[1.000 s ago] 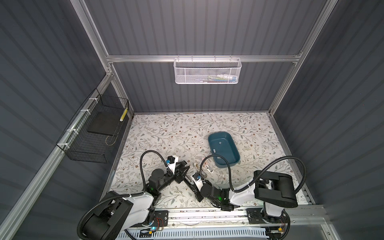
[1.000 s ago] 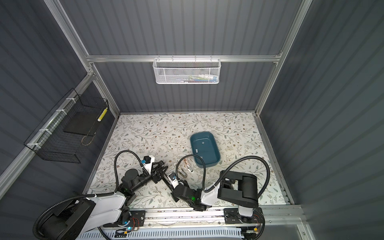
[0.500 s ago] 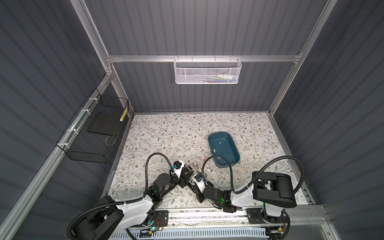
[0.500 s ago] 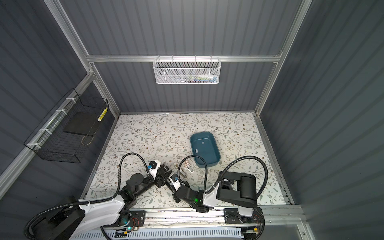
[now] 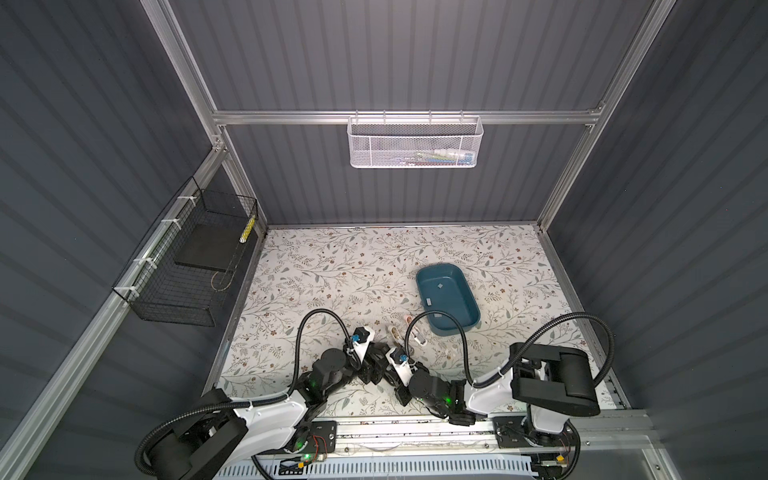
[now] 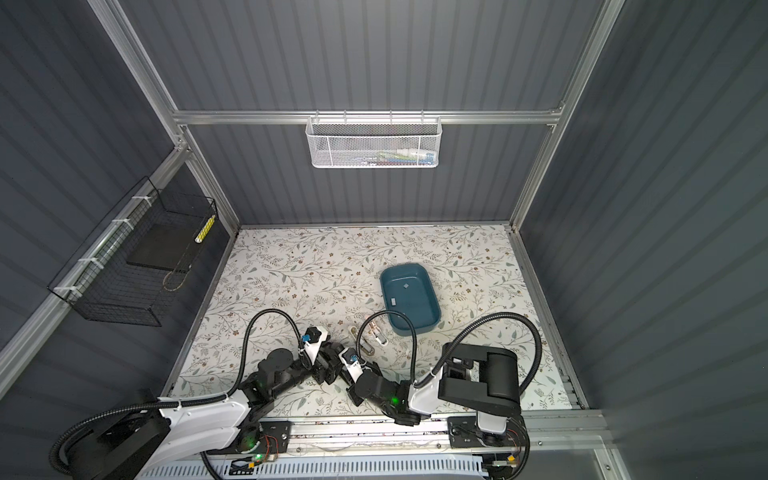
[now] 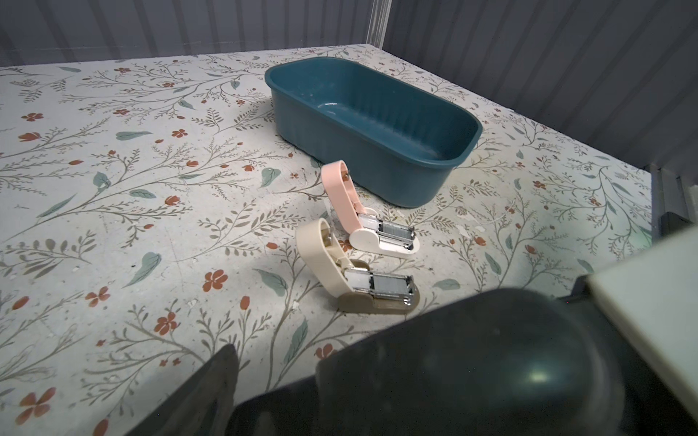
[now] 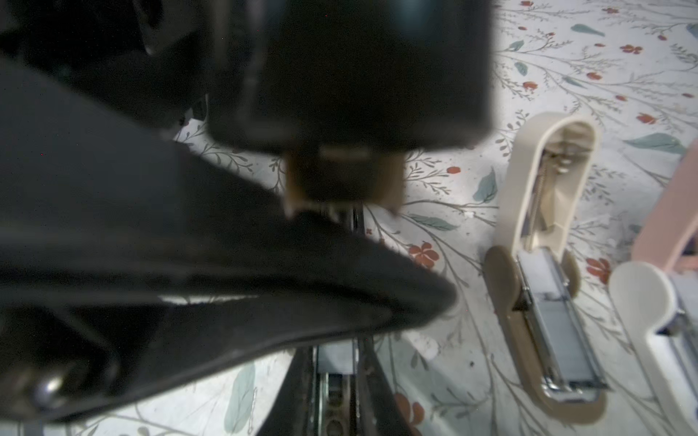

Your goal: Load the staples into the stapler

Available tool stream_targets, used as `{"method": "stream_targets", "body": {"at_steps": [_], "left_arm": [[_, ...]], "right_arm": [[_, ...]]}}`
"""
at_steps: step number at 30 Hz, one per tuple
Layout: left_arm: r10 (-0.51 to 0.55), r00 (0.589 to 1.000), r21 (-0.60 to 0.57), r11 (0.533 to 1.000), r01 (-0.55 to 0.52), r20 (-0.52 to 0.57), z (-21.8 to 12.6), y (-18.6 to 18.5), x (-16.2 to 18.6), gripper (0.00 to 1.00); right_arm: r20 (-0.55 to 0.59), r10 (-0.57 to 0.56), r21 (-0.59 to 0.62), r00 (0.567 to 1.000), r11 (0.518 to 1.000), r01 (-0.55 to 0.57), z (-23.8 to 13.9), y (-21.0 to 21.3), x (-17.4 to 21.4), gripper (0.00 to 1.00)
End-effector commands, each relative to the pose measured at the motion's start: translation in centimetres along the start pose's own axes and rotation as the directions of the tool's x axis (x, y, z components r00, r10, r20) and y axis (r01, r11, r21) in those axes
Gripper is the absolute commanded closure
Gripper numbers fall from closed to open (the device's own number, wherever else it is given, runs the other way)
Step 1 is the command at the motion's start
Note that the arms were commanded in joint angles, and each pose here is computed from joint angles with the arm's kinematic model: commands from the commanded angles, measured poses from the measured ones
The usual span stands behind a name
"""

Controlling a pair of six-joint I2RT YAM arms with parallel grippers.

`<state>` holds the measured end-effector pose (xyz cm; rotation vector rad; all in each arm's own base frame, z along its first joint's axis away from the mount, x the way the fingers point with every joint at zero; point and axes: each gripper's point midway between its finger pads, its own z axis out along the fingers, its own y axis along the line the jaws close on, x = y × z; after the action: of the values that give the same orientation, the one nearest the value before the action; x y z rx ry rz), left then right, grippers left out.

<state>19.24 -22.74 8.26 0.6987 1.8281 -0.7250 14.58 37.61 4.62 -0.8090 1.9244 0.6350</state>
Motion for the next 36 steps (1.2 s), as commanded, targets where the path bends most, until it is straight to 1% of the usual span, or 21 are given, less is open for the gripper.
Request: {"method": "stream_targets", "body": {"at_steps": [1,5,8,11,15,17,19,23,27,28,29,30,31,35,36], "left_arm": [[-0.023,0.999,0.067,0.997,0.026,-0.048,0.1,-1.3,1.1,0.01],[0.003,0.999,0.137,0.991,0.004,-0.045,0.2,-2.7,1.1,0.01],[0.012,0.999,0.168,0.986,-0.006,-0.034,0.1,-3.3,0.9,0.01],[-0.002,1.0,0.157,0.988,0.003,-0.002,-0.3,-3.2,-0.2,0.01],[-0.001,1.0,0.128,0.992,0.0,0.008,-1.0,-3.0,-2.1,0.01],[-0.004,1.0,0.148,0.989,0.0,0.028,-1.5,-3.4,-2.9,0.01],[-0.014,0.999,0.139,0.99,0.01,0.031,-1.8,-3.3,-3.4,0.01],[-0.037,0.999,0.08,0.996,0.035,0.015,-1.6,-2.3,-3.3,0.01],[-0.102,0.995,-0.096,0.99,0.103,0.007,-1.5,0.7,-3.1,0.01],[-0.118,0.993,-0.132,0.984,0.118,0.009,-1.5,1.3,-3.1,0.01],[-0.127,0.992,-0.161,0.979,0.127,0.011,-1.5,1.7,-3.2,0.0],[-0.139,0.99,-0.182,0.973,0.139,0.014,-1.6,2.1,-3.3,0.01],[-0.148,0.989,-0.204,0.968,0.149,0.017,-1.6,2.5,-3.4,0.01],[-0.179,0.984,-0.314,0.933,0.175,0.015,-2.1,4.2,-3.5,0.0],[-0.184,0.983,-0.335,0.925,0.177,0.011,-2.2,4.5,-3.6,0.01]], "right_arm": [[0.098,0.017,-0.008,0.995,1.0,-0.016,-0.7,0.3,-3.0,0.99],[0.094,0.017,-0.007,0.995,1.0,-0.016,-0.7,0.3,-2.9,0.99],[0.092,0.022,-0.012,0.996,1.0,-0.021,-0.7,0.3,-2.7,0.99],[0.092,0.023,-0.005,0.996,1.0,-0.022,-0.7,0.1,-2.4,0.98],[0.093,0.023,0.002,0.995,1.0,-0.023,-0.7,-0.2,-2.0,0.98],[0.092,0.025,0.004,0.995,1.0,-0.025,-0.6,-0.3,-1.9,0.98],[0.092,0.027,0.001,0.995,1.0,-0.028,-0.6,-0.3,-1.8,0.98],[0.094,0.032,-0.005,0.995,0.999,-0.032,-0.7,-0.2,-1.9,0.97],[0.089,0.037,-0.006,0.995,0.999,-0.037,-0.8,-0.2,-1.8,0.97],[0.086,0.036,-0.007,0.996,0.999,-0.035,-0.8,-0.2,-1.8,0.95],[0.083,0.034,-0.007,0.996,0.999,-0.033,-0.9,-0.2,-1.8,0.89],[0.082,0.034,0.0,0.996,0.999,-0.034,-1.0,-0.3,-1.9,0.8],[0.082,0.037,0.01,0.996,0.999,-0.038,-1.2,-0.5,-2.0,0.74],[0.084,0.033,0.014,0.996,0.999,-0.034,-1.6,-0.6,-2.2,0.71],[0.083,0.033,0.013,0.996,0.999,-0.034,-1.6,-0.6,-2.2,0.69]]}}
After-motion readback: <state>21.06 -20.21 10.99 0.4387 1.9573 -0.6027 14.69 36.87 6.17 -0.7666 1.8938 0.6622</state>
